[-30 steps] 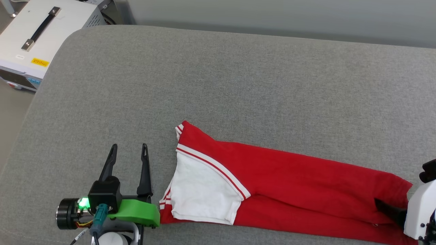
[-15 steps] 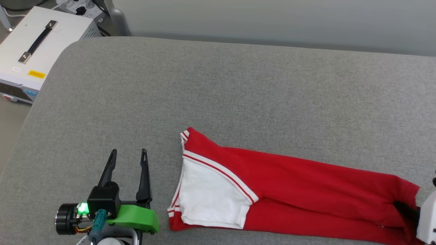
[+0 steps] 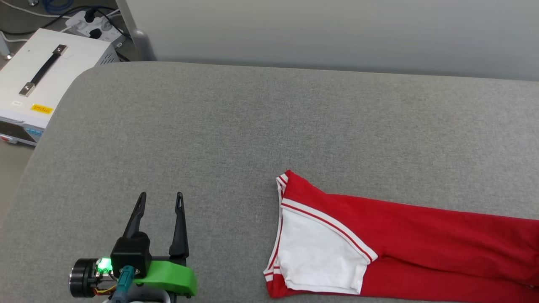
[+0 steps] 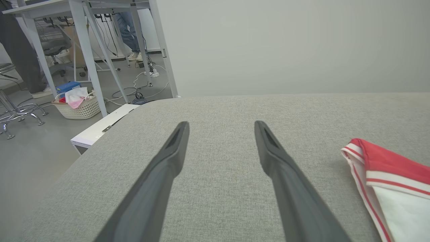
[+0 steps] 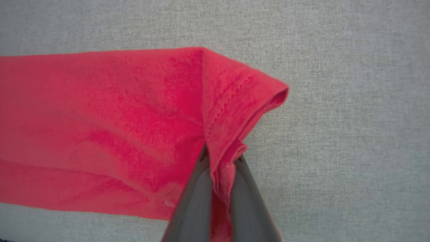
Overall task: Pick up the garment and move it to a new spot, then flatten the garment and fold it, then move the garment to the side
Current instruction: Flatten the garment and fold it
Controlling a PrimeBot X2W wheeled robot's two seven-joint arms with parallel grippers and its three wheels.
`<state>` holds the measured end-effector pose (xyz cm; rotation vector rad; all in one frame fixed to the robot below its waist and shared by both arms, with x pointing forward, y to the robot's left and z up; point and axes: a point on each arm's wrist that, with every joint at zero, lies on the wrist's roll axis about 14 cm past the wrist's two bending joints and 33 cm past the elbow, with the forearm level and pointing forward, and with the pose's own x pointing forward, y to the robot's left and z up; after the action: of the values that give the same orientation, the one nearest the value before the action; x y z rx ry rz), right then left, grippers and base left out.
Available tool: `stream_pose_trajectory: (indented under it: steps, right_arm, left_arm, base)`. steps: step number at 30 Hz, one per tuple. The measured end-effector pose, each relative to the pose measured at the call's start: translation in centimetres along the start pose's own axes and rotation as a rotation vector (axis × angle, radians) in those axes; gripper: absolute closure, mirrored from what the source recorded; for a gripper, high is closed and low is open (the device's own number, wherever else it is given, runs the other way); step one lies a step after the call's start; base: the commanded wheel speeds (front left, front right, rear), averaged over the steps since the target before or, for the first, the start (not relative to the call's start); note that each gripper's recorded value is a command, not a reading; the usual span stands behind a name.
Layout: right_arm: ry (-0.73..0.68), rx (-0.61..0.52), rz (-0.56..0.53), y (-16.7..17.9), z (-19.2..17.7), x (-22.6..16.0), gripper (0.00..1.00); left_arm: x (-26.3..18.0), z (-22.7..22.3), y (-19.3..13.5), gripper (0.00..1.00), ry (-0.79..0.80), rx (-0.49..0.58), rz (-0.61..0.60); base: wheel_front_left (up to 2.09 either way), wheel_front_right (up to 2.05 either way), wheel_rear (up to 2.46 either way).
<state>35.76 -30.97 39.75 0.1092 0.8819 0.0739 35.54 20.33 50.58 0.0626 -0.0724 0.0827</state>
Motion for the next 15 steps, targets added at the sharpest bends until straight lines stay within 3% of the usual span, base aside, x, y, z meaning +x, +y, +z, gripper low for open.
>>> stream_pose_trajectory:
  steps: [6,15]
  right_arm:
    - [-0.063,-0.019,0.094,2.8,1.6,-1.2,1.0]
    - [-0.112,-0.047,0.337,11.0,3.3,-2.6,1.0]
  left_arm:
    - [-0.5,-0.1,-0.2,0.0,0.003,-0.003,-0.008]
    - [-0.6,0.0,-0.2,0.0,0.002,-0.007,-0.016]
  base:
    - [0.0,0.0,0.0]
    - [0.0,0.0,0.0]
